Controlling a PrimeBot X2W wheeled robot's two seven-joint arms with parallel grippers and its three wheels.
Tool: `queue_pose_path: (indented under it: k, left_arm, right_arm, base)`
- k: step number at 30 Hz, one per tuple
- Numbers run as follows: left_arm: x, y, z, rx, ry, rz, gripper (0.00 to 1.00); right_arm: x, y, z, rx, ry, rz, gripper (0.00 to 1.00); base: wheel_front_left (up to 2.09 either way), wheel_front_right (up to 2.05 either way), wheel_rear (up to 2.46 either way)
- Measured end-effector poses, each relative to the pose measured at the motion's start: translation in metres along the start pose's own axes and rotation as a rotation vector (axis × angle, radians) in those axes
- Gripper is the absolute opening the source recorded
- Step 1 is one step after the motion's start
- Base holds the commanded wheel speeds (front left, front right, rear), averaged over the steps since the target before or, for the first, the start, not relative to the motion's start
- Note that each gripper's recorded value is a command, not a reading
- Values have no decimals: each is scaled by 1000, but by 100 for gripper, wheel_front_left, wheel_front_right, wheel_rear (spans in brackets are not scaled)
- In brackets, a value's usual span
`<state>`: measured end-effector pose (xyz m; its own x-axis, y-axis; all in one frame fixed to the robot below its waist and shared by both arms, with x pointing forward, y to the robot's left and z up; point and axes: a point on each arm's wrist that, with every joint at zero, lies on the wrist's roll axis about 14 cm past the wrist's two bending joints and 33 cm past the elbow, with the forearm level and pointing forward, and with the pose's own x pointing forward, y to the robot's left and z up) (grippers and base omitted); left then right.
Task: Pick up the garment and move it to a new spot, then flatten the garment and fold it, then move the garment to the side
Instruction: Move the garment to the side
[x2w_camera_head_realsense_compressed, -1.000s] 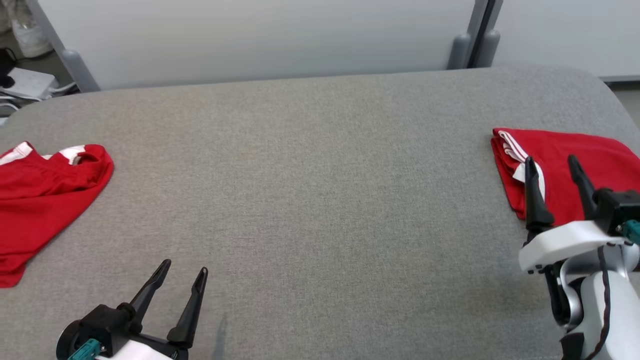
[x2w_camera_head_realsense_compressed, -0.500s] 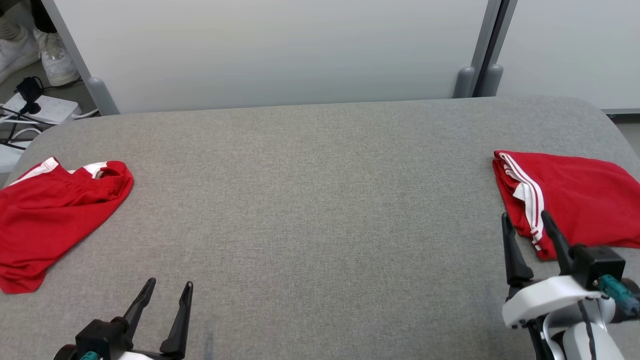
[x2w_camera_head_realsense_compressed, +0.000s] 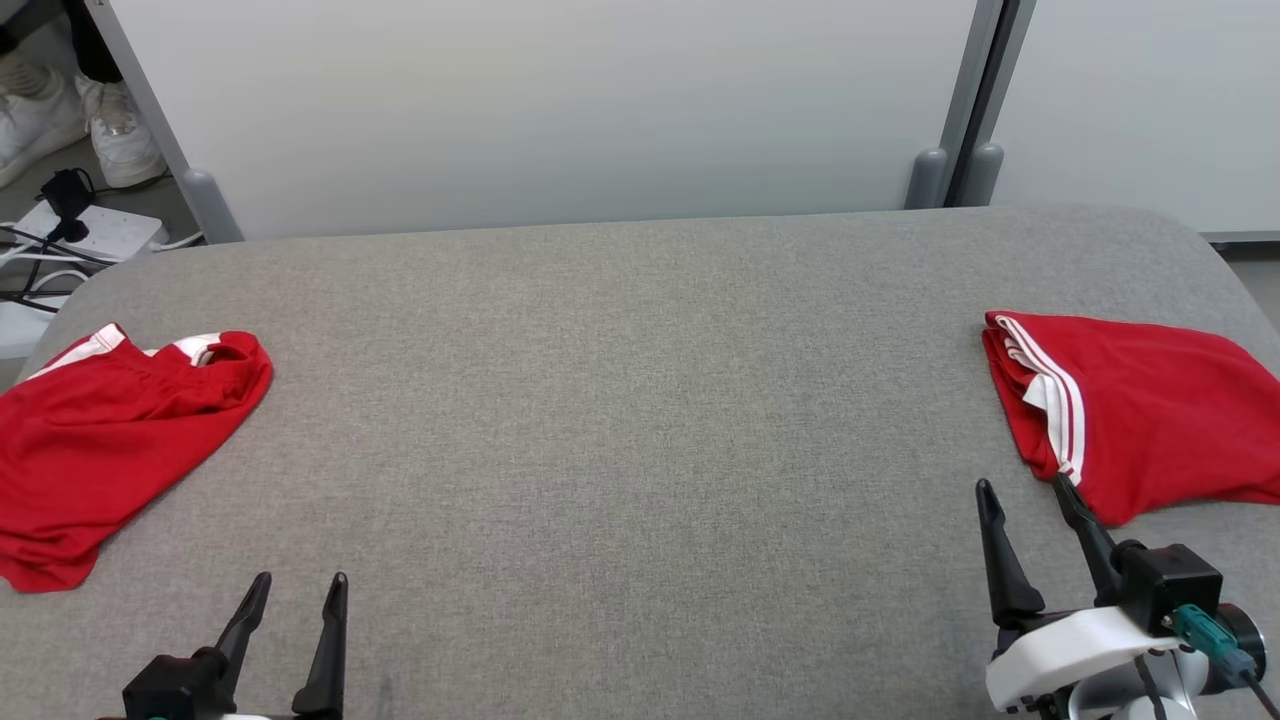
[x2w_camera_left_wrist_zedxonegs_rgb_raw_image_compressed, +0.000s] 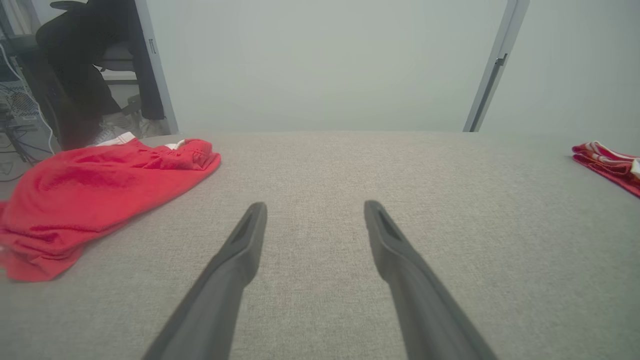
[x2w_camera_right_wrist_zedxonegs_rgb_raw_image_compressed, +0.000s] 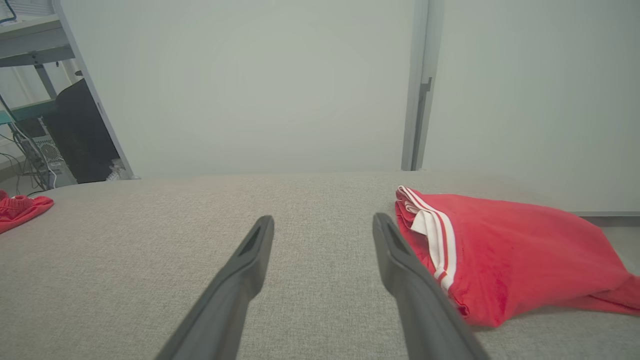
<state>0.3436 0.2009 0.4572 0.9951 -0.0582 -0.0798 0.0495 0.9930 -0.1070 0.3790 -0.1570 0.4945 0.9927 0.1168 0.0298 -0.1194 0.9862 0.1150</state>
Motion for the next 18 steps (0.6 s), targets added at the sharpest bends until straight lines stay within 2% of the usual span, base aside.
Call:
queue_pose_path:
  k: [18]
  left_arm:
    - [-5, 7, -2, 5, 4, 30, 100]
  right_arm:
    - [-7, -3, 2, 17, -13, -12, 100]
  base:
    - [0, 0, 0]
